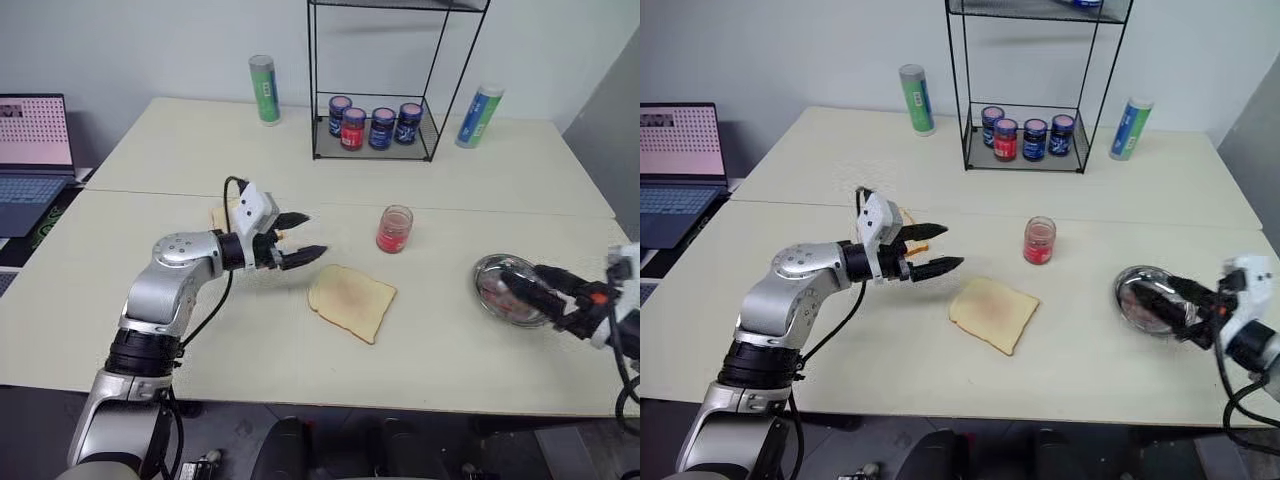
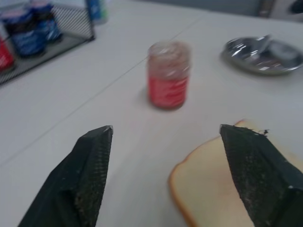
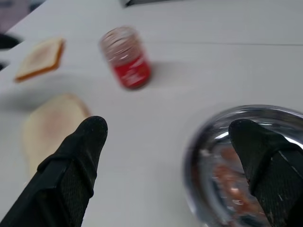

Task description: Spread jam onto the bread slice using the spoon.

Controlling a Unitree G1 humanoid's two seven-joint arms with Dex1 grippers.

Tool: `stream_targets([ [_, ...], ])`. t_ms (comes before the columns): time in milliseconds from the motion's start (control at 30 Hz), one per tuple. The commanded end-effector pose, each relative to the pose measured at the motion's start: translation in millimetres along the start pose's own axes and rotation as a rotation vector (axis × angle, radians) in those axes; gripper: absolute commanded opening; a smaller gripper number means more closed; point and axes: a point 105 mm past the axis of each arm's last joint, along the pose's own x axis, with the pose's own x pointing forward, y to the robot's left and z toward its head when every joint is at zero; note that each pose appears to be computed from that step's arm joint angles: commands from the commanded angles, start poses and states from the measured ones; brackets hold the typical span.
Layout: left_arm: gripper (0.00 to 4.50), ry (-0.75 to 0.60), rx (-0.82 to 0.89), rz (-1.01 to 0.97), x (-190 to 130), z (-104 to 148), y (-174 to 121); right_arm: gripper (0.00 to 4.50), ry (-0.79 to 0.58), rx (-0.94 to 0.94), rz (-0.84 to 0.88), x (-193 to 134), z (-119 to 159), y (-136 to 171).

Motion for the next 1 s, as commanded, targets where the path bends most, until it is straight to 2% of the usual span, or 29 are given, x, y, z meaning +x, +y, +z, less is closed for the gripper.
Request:
stream_targets([
  [33,4.43,-0.074,0.124,-0.176,15,40,-32,4.50,-0.113,0.172,-0.162,-14,7,-37],
  [100,4.43,-0.076,0.164,-0.232,25,44,-44,4.50,-0.111,0.257,-0.208,-15,-4,-49],
  [200,4.43,-0.043,0.206,-0.304,33,38,-60,4.50,-0.119,0.357,-0.253,-17,-11,-60],
  [433,4.43,-0.073,0.184,-0.256,44,32,-62,4.50,-0.149,0.528,-0.286,6,-18,-78],
  [600,4.43,-0.078,0.162,-0.209,43,28,-65,4.50,-0.079,0.493,-0.284,31,-33,-81],
  [767,4.43,-0.070,0.141,-0.153,34,25,-67,4.50,-0.111,0.484,-0.243,32,-12,-74],
  [1000,4.43,-0.065,0.129,-0.128,31,21,-68,4.50,-0.113,0.476,-0.240,23,1,-70],
])
